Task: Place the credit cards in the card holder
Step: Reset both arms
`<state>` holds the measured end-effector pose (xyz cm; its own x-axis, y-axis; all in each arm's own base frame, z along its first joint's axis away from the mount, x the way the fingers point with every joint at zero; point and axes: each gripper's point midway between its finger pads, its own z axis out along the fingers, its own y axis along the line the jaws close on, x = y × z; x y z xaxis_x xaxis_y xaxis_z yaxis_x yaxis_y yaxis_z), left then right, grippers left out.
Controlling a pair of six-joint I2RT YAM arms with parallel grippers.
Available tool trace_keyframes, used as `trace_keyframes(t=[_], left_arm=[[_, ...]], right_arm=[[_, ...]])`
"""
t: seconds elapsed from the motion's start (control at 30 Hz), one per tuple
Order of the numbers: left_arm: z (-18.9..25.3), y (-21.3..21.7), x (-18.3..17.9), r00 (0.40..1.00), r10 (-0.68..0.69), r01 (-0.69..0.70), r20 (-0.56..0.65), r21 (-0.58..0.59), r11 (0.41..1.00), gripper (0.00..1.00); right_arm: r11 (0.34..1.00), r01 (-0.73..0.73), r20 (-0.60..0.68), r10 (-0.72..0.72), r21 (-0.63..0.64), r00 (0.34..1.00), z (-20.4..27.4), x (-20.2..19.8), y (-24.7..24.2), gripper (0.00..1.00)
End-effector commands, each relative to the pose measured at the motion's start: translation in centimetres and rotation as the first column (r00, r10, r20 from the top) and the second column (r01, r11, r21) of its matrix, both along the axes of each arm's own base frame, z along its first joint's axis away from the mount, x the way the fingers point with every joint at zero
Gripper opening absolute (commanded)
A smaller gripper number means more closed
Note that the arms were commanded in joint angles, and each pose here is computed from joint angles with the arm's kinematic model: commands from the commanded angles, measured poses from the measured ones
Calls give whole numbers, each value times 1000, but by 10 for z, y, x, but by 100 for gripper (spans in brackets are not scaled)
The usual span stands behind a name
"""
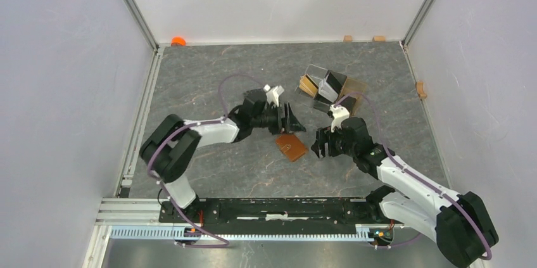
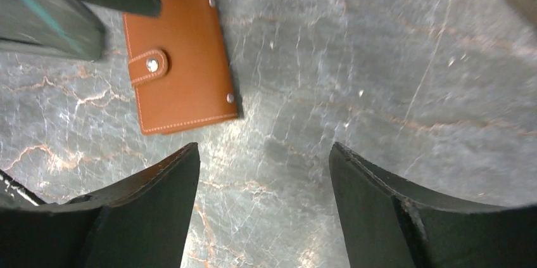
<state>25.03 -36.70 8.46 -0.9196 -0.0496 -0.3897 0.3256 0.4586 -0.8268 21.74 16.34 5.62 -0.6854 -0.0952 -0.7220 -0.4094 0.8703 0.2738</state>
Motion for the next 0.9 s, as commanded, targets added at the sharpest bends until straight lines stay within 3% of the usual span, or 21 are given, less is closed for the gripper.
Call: trace_keyframes(t=[0.0,0.13,0.23,0.3,0.4,0.53,0.67,0.87], left_arm=[[53,23,21,977,8,-39,214,143,989,85],[78,67,31,955,86,-153,284,220,963,94],[88,122,43,917,210,-321,339,313,894,97],[100,166,49,857,307,-465,414,365,807,100],[126,219,48,717,382,-650,583,361,669,100],[134,254,36,607,441,-758,662,315,571,100],[137,259,28,593,458,-769,662,297,567,100],[141,254,27,608,432,-748,666,299,592,100]], right_arm=[[997,58,114,-52,-48,992,34,28,-12,84],[981,167,172,-149,-95,974,53,48,-42,94],[956,269,231,-237,-116,944,67,58,-69,98],[932,343,285,-298,-121,911,76,62,-89,98],[893,435,400,-360,-111,842,87,64,-113,98],[860,510,557,-411,-27,722,103,62,-131,98],[847,530,618,-438,40,653,113,56,-138,98],[841,539,625,-446,48,641,121,54,-141,98]])
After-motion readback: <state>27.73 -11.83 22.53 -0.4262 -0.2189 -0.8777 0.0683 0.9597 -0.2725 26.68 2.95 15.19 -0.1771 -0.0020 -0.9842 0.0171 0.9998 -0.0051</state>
